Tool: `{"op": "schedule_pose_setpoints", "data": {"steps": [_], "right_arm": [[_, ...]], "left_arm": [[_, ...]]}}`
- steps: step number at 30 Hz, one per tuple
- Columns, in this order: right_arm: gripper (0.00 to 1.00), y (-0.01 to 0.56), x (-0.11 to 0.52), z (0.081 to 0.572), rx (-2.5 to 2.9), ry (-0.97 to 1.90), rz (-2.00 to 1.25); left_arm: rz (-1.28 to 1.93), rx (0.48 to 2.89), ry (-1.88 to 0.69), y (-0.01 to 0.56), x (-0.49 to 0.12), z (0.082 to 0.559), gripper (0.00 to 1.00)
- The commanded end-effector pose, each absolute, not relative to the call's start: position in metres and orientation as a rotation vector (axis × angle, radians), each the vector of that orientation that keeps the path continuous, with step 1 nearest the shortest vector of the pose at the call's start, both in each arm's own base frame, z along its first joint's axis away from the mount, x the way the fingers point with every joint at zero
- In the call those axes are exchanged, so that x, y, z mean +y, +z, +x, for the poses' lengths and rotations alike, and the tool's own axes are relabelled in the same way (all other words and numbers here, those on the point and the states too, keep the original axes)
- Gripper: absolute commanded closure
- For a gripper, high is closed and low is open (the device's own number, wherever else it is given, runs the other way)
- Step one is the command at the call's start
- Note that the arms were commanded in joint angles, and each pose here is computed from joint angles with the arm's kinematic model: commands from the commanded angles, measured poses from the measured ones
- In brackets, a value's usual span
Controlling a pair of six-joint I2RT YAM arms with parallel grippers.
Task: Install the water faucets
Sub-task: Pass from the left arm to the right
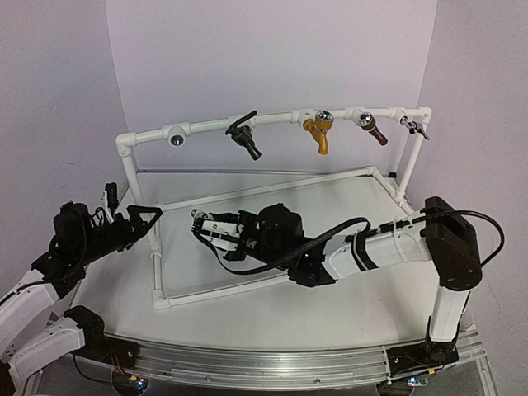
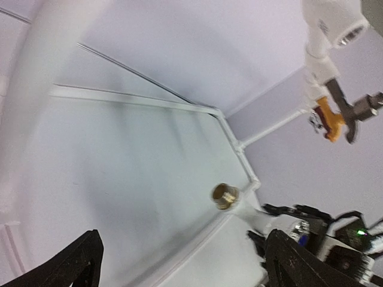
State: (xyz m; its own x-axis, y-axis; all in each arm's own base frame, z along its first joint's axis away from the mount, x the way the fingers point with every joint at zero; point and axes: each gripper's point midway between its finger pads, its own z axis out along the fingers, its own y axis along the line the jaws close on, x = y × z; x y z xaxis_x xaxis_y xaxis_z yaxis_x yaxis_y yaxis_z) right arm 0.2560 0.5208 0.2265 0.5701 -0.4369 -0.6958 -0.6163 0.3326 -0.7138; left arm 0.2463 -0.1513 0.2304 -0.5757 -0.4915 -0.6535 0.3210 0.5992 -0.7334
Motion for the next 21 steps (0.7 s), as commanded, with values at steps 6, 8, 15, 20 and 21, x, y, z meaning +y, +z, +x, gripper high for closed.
{"op": "schedule_pose_setpoints", "data": {"steps": [6,8,15,20,21], "right_arm": [[1.00,0.295,0.517,0.268,0.873,-0.159,-1.361],[1.00,0.301,0.518,0.263,0.853,-0.134,-1.365],[1.00,0.317,0.521,0.257,0.822,-0.103,-1.374],[1.00,0.328,0.524,0.252,0.804,-0.080,-1.381],[1.00,0.331,0.524,0.250,0.798,-0.073,-1.379]], "left_arm": [[-0.194,1.647,-0.451,0.209,-0.074,0.291,0.07],[-0.140,1.572,-0.429,0.215,-0.076,0.294,0.09],[-0.037,1.489,-0.281,0.213,-0.077,0.313,0.09],[0.029,1.488,-0.194,0.210,-0.080,0.328,0.14],[0.044,1.486,-0.187,0.210,-0.082,0.331,0.15]]}}
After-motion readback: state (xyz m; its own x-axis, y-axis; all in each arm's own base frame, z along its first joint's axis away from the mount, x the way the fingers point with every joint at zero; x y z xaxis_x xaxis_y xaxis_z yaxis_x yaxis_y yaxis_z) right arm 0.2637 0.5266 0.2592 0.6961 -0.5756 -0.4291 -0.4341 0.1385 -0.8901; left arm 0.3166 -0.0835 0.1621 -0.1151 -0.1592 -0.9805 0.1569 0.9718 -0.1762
